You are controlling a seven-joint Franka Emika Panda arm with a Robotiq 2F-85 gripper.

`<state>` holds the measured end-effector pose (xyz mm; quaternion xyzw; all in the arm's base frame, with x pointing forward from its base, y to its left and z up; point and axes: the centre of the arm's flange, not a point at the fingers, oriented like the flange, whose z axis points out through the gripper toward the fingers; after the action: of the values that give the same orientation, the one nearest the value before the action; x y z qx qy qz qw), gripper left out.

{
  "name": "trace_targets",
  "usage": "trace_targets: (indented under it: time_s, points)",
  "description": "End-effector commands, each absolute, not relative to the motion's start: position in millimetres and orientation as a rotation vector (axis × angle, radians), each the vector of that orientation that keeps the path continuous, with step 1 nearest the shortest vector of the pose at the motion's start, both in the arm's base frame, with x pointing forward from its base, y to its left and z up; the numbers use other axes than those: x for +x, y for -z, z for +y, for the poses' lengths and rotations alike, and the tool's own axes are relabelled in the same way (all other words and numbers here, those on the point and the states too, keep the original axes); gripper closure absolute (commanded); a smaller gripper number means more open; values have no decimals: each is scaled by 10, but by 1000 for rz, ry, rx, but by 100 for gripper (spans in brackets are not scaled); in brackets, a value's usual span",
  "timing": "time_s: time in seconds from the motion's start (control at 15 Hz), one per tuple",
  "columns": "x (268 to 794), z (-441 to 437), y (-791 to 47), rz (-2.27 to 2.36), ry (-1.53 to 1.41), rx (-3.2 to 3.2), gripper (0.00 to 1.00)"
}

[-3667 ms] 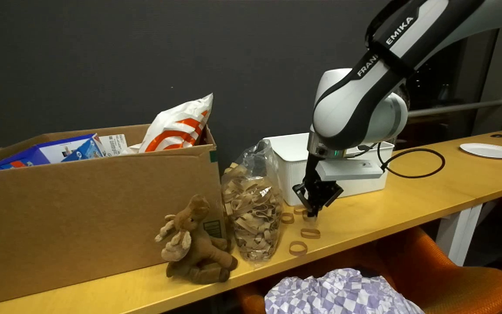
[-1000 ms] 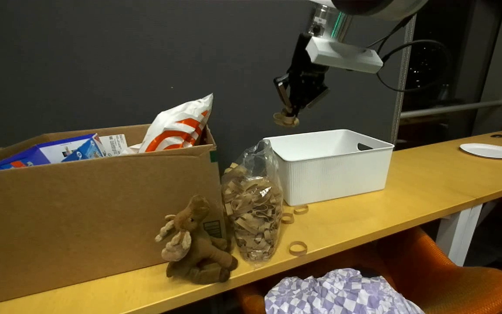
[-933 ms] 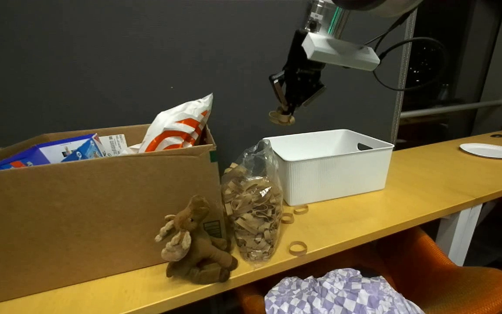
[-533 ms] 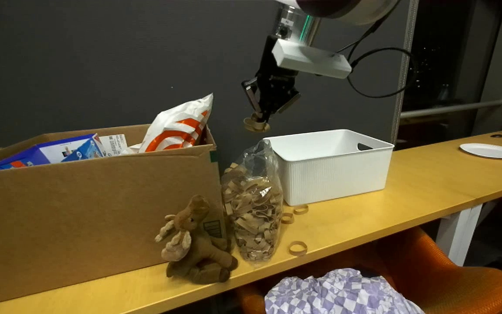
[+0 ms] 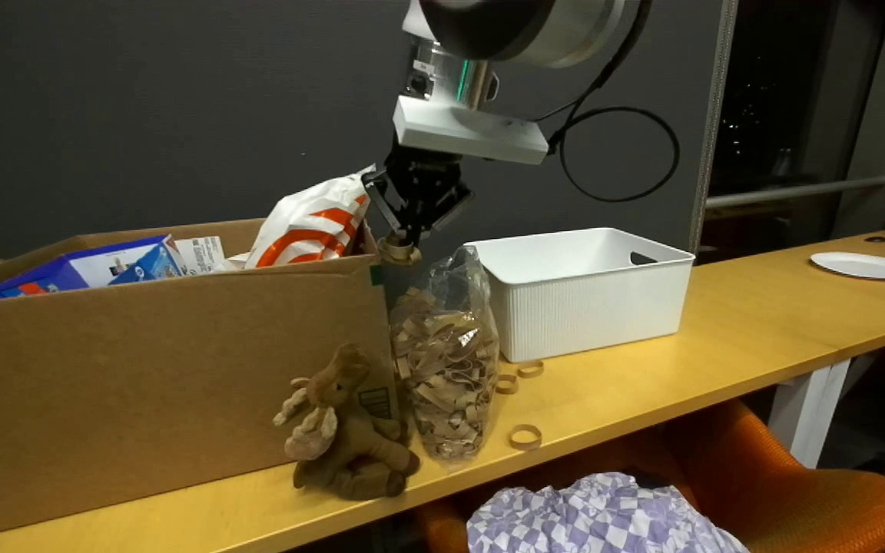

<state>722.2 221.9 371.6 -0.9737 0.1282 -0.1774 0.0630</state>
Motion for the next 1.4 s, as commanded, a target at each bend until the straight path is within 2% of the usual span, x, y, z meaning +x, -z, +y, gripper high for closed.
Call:
trace_targets:
  time_s: [0.0, 0.8, 1.33]
  points:
    - [7200, 2392, -3881, 496, 508, -2956, 99]
    - [7497, 1657, -3573, 812, 425, -2965, 99]
    - [7594, 1915, -3515, 761, 428, -2977, 99]
